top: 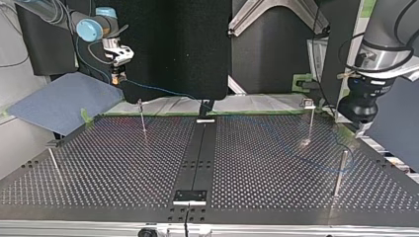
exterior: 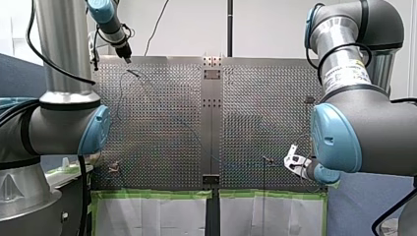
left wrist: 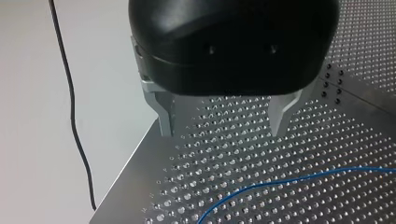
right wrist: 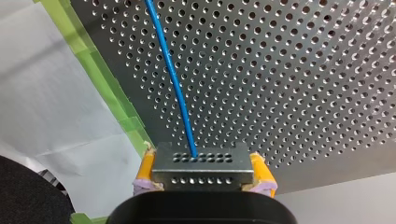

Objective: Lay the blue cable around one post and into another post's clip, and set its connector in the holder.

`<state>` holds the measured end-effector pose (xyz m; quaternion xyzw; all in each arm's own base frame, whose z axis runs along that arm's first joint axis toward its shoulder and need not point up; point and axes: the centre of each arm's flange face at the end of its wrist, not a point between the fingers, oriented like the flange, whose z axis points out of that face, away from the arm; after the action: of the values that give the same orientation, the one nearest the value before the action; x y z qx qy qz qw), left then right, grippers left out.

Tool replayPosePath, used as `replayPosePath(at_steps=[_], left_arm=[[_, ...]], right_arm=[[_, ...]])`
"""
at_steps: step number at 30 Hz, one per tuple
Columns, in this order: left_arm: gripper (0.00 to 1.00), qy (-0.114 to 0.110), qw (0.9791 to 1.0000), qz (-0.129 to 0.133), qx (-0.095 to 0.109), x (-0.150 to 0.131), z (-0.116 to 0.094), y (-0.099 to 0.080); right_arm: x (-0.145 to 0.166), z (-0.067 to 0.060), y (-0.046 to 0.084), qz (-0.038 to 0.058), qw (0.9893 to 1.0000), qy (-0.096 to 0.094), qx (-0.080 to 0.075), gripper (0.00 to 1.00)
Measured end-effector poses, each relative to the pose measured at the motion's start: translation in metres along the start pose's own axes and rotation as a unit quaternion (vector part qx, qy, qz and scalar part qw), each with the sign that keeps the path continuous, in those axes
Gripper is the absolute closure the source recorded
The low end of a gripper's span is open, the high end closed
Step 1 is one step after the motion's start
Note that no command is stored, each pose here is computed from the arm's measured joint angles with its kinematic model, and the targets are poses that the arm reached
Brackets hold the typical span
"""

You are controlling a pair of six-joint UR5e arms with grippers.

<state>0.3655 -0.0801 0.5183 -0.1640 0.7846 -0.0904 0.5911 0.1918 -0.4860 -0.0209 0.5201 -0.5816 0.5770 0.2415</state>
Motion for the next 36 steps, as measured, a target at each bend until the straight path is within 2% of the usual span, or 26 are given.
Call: replayPosePath(at_steps=[5,13,18,27,36], left_arm=[[0.0,-0.002,1.0,0.0,-0.006,-0.001,-0.001,0.001],[0.0,-0.01,0.9995,0.0,-0.029,-0.002,-0.002,0.005],[0.0,-0.007,0.9992,0.0,-0.039,-0.002,-0.003,0.007],[0.0,0.0,0.9974,0.003,-0.072,0.0,-0.009,0.012],[0.0,0.001,0.9972,0.003,-0.074,0.001,-0.01,0.011]], right_arm=[[0.0,0.0,0.0,-0.0002,1.0,0.0,0.0,1.0],[-0.001,0.0,-0.002,-0.0007,1.0,-0.001,0.002,1.0],[-0.002,0.0,-0.003,-0.0009,1.0,-0.001,0.003,1.0],[-0.002,0.0,-0.004,-0.0009,1.0,-0.002,0.004,1.0],[-0.002,0.0,-0.004,-0.0009,1.0,-0.002,0.004,1.0]])
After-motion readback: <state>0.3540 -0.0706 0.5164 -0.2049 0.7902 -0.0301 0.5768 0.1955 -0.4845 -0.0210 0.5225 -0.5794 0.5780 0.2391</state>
